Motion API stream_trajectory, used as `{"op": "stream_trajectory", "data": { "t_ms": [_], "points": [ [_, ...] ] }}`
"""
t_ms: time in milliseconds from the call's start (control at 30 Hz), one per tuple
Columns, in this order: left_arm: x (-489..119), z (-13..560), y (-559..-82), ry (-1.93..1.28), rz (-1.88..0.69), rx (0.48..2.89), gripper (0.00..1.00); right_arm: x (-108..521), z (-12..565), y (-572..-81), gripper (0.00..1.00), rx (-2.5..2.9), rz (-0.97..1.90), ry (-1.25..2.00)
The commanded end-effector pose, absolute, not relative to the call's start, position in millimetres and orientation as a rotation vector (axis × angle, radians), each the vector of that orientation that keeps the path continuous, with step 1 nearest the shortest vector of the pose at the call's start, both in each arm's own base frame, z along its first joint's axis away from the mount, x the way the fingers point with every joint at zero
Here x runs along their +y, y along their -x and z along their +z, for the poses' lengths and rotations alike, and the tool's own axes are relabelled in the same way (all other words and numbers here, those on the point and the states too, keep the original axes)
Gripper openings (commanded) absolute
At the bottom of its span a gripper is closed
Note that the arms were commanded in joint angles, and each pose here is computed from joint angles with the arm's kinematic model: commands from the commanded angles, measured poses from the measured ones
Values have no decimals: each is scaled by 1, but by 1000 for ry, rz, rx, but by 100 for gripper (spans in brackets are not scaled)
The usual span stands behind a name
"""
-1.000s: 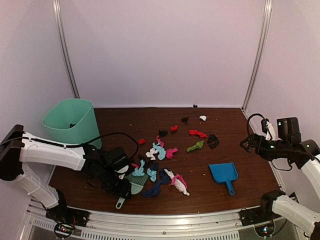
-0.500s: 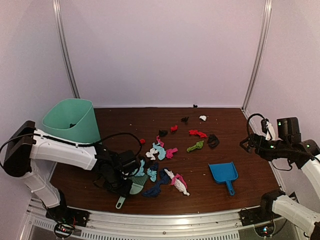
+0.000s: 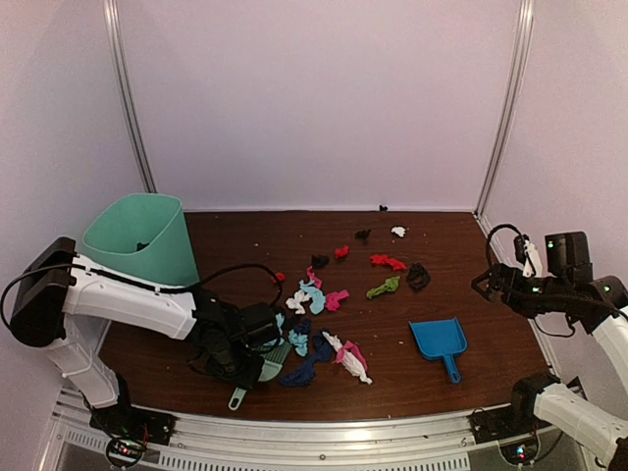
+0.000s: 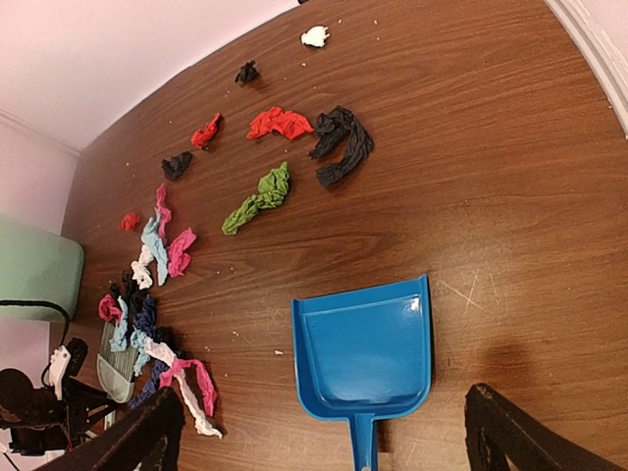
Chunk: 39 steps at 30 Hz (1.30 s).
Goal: Sweep away the paper scraps from the table
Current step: Pick up the broom from the center of the board.
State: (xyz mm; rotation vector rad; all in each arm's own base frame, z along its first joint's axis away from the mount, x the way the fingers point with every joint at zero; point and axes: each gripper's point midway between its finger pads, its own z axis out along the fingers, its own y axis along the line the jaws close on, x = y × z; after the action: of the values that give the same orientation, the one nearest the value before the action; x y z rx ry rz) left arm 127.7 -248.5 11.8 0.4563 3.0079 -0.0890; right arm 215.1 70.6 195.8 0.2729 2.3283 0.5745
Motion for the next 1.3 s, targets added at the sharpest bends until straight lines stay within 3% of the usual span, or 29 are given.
{"op": "stream_trajectory", "data": {
  "t_ms": [0,367,767,867,1000,1267],
  "points": [
    [-230,-5,-123,-388,15,3032,22,66,194,-213,100,2334,552,-303],
    [-231,48,-107,-534,-75,3079,21,67,195,-220,100,2331,565,-331],
    [-258,109,-83,-648,-362,3140,21,68,186,-231,100,2355,563,-374],
    [-282,131,-85,-651,-550,3099,21,70,186,-232,100,2351,582,-379],
    [-324,166,-98,-613,-824,3000,21,73,191,-234,100,2348,610,-379],
    [-394,213,-161,-542,-881,2831,21,97,226,-245,100,2276,815,-365]
  ]
}}
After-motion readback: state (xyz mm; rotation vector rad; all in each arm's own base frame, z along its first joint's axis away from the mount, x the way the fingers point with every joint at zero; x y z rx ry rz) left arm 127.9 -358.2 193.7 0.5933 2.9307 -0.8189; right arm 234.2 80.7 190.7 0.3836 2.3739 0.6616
